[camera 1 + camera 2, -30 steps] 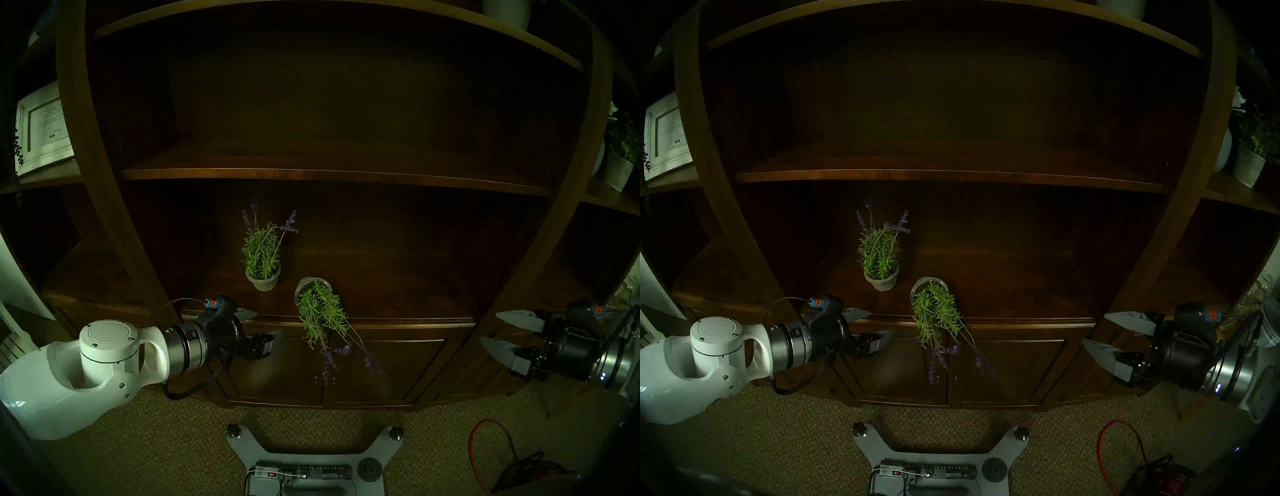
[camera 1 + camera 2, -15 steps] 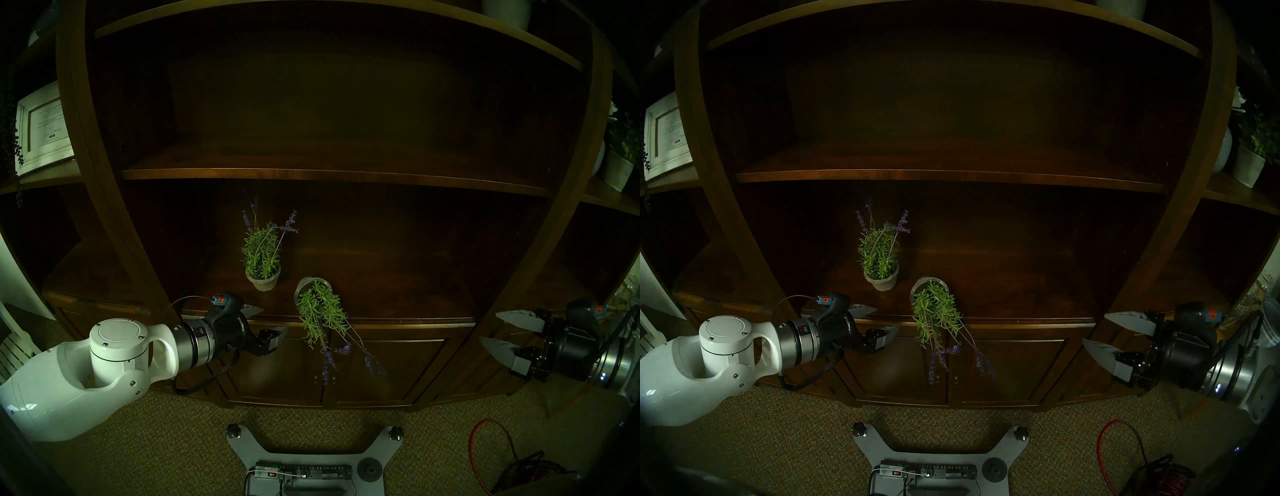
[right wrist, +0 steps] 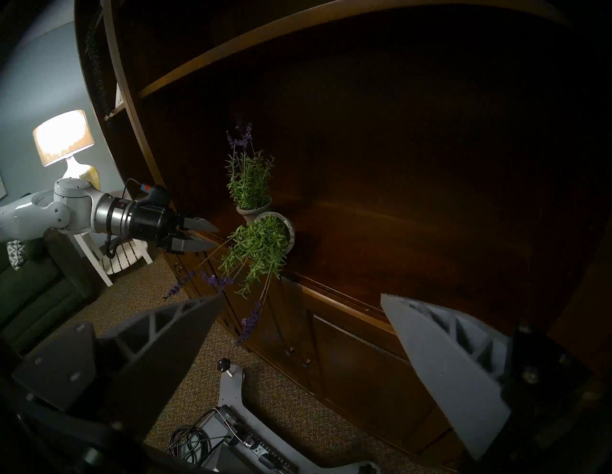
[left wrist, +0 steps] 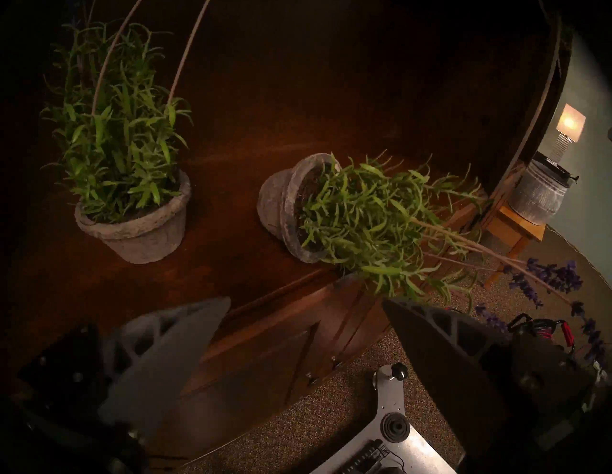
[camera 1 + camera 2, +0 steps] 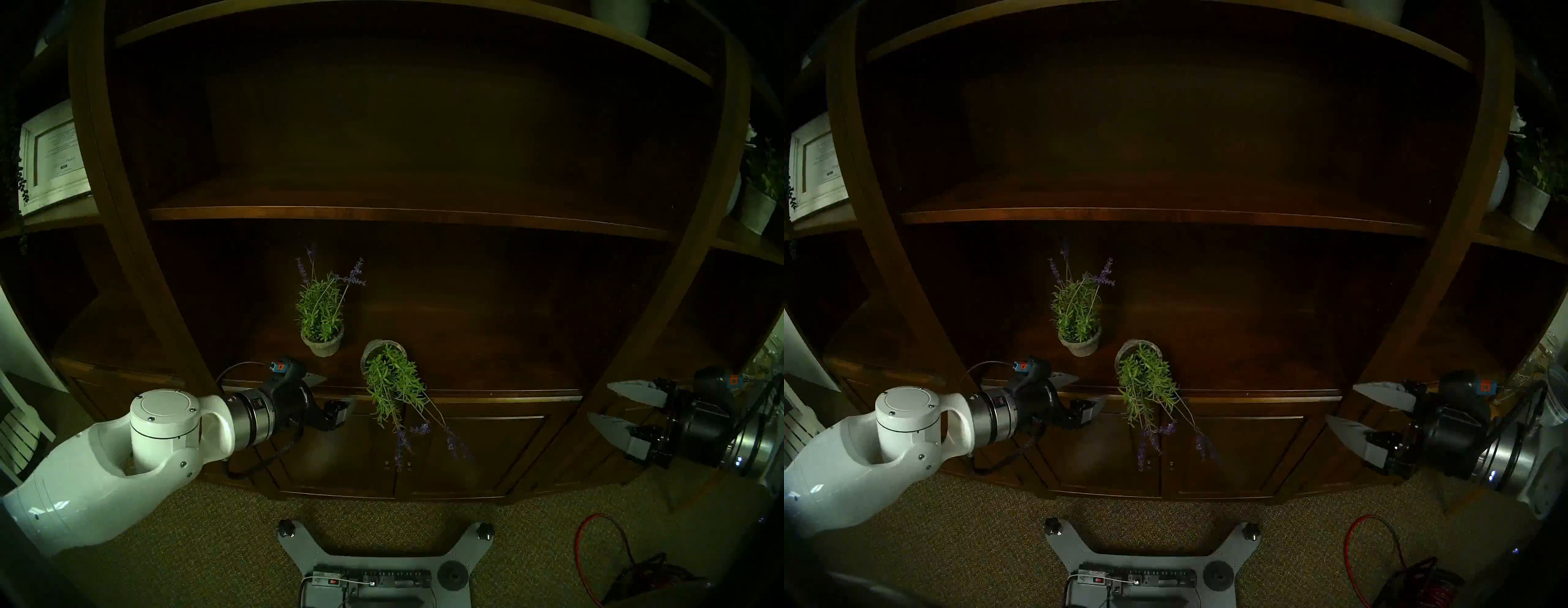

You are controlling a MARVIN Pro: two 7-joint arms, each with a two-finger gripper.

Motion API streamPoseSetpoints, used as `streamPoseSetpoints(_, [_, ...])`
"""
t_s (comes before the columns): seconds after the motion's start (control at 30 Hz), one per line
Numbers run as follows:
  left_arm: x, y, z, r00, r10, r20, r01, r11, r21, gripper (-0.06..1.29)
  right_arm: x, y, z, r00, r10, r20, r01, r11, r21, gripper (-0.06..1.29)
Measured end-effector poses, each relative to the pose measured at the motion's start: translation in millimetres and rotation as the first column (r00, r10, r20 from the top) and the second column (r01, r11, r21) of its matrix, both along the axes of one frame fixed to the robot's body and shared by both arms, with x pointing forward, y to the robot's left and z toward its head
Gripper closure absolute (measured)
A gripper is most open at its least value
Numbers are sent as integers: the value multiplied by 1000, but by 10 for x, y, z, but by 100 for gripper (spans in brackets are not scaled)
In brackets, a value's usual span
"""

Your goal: Place the fake decorative plant upright

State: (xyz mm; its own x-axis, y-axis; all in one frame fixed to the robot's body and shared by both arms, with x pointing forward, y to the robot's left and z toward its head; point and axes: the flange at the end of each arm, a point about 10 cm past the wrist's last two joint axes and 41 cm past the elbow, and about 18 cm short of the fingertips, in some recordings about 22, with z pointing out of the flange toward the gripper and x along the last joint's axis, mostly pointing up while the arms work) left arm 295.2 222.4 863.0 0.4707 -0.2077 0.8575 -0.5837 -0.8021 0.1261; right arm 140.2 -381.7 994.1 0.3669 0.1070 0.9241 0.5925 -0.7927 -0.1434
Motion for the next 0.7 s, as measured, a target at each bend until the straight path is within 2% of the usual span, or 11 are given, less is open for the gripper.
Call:
streamPoseSetpoints(0.33, [159, -129, -65, 1000, 19, 4, -19, 1000, -13, 0, 0, 0, 0, 1000, 0, 0, 0, 1000, 0, -1])
streamPoseSetpoints(0.7, [396, -249, -217, 999, 52, -10, -53, 998, -17, 0, 0, 0, 0, 1000, 0, 0, 0, 1000, 0, -1])
